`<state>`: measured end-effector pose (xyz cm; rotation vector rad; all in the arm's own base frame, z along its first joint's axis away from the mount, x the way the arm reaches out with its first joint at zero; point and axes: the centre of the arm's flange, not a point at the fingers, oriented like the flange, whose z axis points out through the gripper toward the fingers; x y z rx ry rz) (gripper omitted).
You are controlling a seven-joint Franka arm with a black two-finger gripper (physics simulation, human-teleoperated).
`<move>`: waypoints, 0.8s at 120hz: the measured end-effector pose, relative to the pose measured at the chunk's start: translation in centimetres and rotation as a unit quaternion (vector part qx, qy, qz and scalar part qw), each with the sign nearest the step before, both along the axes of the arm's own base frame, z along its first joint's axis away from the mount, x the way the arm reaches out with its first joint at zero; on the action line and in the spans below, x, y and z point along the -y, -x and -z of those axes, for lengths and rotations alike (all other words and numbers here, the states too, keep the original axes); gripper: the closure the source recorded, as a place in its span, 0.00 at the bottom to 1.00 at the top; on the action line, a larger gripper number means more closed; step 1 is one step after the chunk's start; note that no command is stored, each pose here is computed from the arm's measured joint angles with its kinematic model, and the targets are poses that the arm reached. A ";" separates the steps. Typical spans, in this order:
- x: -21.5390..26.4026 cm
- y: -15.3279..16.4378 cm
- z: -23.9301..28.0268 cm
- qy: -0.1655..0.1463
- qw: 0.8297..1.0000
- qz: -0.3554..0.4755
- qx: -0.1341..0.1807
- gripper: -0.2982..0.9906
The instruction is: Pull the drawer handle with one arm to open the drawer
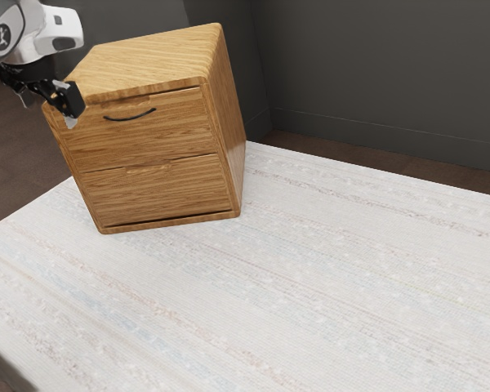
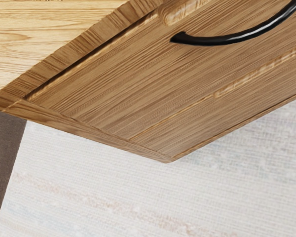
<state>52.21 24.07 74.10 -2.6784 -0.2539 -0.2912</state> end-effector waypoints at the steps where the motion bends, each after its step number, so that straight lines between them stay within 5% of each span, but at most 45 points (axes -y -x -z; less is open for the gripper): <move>1: -0.1 0.0 0.0 -0.001 1.000 0.001 0.000 0.23; 28: 1.7 -1.1 0.3 -0.029 0.997 0.069 -0.016 0.23; 45: 4.8 1.2 4.2 -0.067 0.984 0.161 -0.030 0.23; 71: 6.6 1.1 3.9 -0.130 0.961 0.242 0.007 0.23; 96: 8.4 -0.6 4.4 -0.157 0.943 0.294 0.014 0.23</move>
